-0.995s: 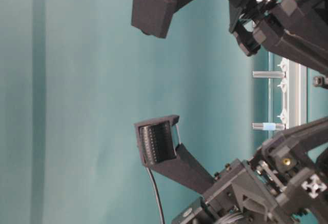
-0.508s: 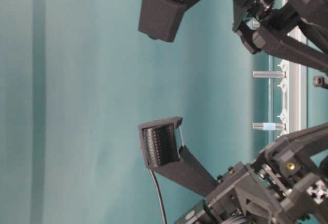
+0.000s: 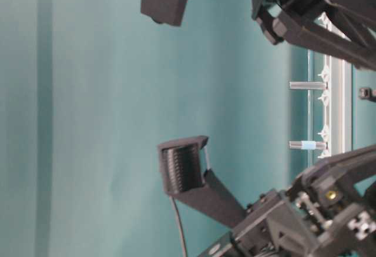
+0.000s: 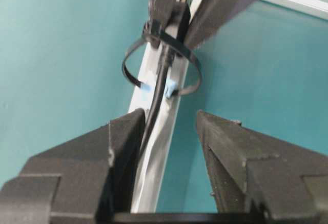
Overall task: Insert the wire through the string loop located in the center.
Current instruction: 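Open the right gripper and release the cable, then pull the plug leftward with the left gripper, drawing cable through the loop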
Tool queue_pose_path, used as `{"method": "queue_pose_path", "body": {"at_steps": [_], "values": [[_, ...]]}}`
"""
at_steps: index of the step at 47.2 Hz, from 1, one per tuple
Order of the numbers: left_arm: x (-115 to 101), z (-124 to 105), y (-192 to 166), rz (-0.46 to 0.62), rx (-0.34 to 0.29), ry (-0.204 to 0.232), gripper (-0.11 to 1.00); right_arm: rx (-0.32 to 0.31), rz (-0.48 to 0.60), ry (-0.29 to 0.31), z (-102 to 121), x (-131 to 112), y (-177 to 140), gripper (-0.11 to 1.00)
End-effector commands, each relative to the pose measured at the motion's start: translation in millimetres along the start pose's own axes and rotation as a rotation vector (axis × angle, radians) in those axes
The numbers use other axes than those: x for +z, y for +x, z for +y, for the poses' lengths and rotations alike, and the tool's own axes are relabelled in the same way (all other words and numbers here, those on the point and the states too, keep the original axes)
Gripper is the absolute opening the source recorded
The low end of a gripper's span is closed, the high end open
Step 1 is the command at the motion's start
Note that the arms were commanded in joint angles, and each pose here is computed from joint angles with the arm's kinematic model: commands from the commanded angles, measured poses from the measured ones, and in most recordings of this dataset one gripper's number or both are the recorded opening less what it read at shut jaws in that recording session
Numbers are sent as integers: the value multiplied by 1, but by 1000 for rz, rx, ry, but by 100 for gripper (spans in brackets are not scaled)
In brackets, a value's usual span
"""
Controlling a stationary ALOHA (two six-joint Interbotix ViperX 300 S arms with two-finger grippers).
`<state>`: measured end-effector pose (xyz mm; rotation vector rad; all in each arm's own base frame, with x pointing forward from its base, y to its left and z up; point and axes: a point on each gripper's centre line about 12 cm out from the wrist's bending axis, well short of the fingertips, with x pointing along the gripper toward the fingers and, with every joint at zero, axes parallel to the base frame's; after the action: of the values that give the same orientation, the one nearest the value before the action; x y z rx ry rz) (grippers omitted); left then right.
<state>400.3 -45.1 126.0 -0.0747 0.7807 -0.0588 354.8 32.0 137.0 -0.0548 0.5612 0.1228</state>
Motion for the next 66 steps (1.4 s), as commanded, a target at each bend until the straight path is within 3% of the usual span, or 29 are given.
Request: {"method": "queue_pose_path", "body": {"at_steps": [1, 42, 66], "values": [[14, 0, -17, -49, -3, 2, 19, -2, -29, -1, 0, 10, -10, 49], [-17, 5, -66, -5, 2, -11, 13, -4, -35, 0, 1, 4, -33, 49], [-39, 6, -97, 27, 1, -52, 13, -4, -34, 0, 1, 4, -33, 49]]}}
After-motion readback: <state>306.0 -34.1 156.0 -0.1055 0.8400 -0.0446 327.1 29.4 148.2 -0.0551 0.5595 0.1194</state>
